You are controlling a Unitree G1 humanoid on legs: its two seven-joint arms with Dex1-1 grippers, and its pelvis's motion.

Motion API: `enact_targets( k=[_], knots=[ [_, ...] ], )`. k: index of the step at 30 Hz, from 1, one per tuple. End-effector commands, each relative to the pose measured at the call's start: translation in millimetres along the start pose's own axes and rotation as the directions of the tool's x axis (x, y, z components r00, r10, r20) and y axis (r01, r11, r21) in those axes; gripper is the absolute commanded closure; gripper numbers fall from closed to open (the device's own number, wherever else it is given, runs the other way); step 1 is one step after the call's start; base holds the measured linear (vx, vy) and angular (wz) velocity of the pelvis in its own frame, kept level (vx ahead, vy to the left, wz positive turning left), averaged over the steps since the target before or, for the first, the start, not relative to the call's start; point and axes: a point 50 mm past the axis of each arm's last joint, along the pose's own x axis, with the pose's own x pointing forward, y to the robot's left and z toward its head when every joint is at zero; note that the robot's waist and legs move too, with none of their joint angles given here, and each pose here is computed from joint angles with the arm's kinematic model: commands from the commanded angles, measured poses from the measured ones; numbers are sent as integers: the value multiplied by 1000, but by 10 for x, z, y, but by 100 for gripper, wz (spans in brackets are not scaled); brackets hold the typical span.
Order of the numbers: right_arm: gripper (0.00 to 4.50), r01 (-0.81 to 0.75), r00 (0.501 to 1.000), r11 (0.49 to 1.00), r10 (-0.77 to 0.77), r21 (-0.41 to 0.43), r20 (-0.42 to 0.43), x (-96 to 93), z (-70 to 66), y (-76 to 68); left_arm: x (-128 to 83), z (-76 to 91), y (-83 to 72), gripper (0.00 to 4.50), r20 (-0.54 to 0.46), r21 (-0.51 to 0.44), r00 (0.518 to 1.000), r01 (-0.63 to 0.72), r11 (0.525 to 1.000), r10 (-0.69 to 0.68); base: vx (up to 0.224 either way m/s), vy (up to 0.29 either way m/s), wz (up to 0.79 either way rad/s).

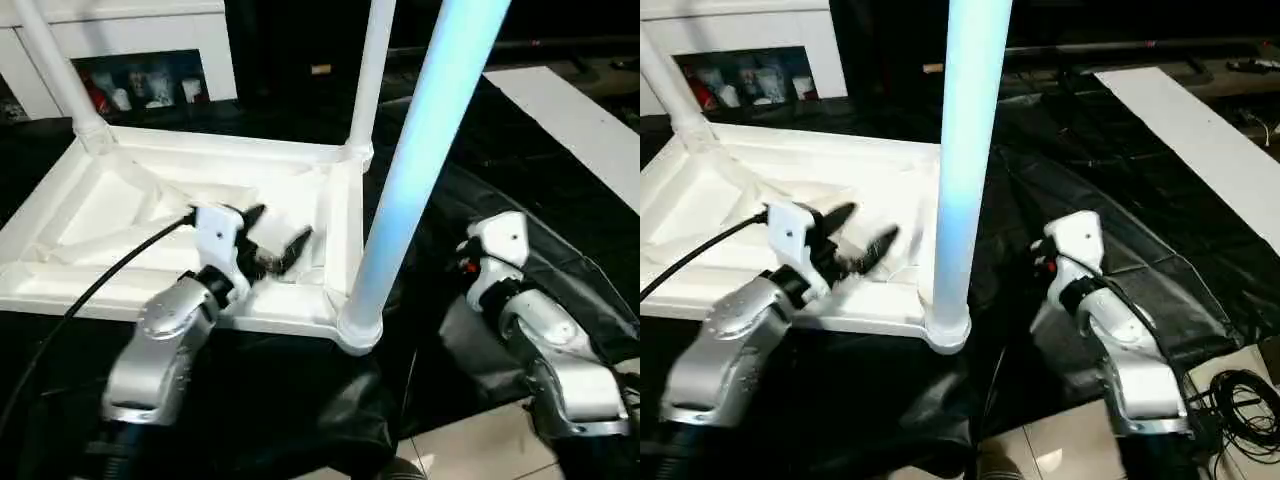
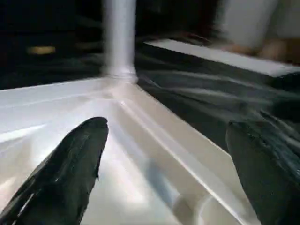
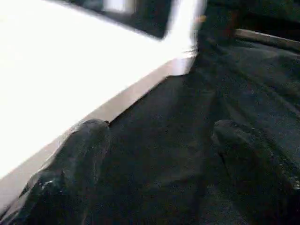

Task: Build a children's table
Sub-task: Rotate table base

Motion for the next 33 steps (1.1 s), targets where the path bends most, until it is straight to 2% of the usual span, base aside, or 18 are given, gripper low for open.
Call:
enact_targets(
  k=[1, 3, 7, 9, 10, 11, 14, 15, 17, 19, 22, 24, 26, 29, 33],
  knots=[
    [55, -63, 998, 997, 62, -44, -17, -83, 14, -115, -52, 48, -62, 4, -57, 66, 970, 238, 969, -235, 0, 0, 0],
    [55, -140, 990, 986, 137, -88, -38, -170, 49, -183, -68, 77, 4, 4, -104, 90, 944, 323, 942, -314, 0, 0, 0],
    [55, -271, 961, 951, 257, -150, -105, -298, 79, -208, -39, 103, 71, 4, -183, 149, 902, 419, 896, -392, 0, 0, 0],
    [55, -371, 924, 913, 345, -169, -164, -383, 83, -179, 8, 106, 78, 4, -237, 179, 859, 497, 849, -453, 0, 0, 0],
    [55, -448, 887, 875, 411, -180, -208, -440, 75, -130, 32, 97, 62, 4, -277, 170, 814, 564, 808, -510, 0, 0, 0],
    [55, -480, 870, 857, 438, -186, -225, -461, 71, -104, 35, 88, 57, 4, -300, 165, 789, 597, 785, -537, 0, 0, 0],
    [55, -530, 839, 825, 477, -196, -263, -484, 59, -36, 46, 51, 44, 21, -352, 159, 740, 651, 743, -573, 0, 0, 0],
    [55, -541, 832, 818, 485, -196, -271, -488, 56, -16, 56, 38, 44, 21, -364, 160, 733, 657, 736, -575, 0, 0, 0],
    [55, -550, 825, 812, 491, -197, -278, -491, 54, 5, 58, 20, 39, 50, -381, 154, 721, 667, 729, -579, 0, 0, 0],
    [55, -568, 813, 801, 511, -190, -280, -479, 54, 80, 72, -75, 56, 62, -435, 165, 717, 659, 734, -545, 0, 0, 0],
    [55, -579, 805, 798, 525, -170, -276, -478, 50, 126, 62, -138, 58, 82, -464, 162, 705, 663, 731, -536, 0, 0, 0],
    [55, -589, 798, 792, 537, -160, -275, -480, 50, 152, 57, -148, 63, 107, -467, 158, 706, 660, 735, -533, 0, 0, 0],
    [55, -599, 789, 788, 551, -143, -271, -481, 54, 179, 51, -153, 66, 109, -471, 148, 701, 661, 736, -535, 0, 0, 0],
    [55, -613, 779, 778, 567, -137, -267, -473, 55, 221, 56, -149, 89, 143, -466, 142, 709, 651, 746, -530, 0, 0, 0],
    [55, -620, 774, 773, 574, -137, -266, -455, 48, 251, 62, -153, 123, 164, -473, 147, 717, 637, 756, -512, 0, 0, 0]
  ],
)
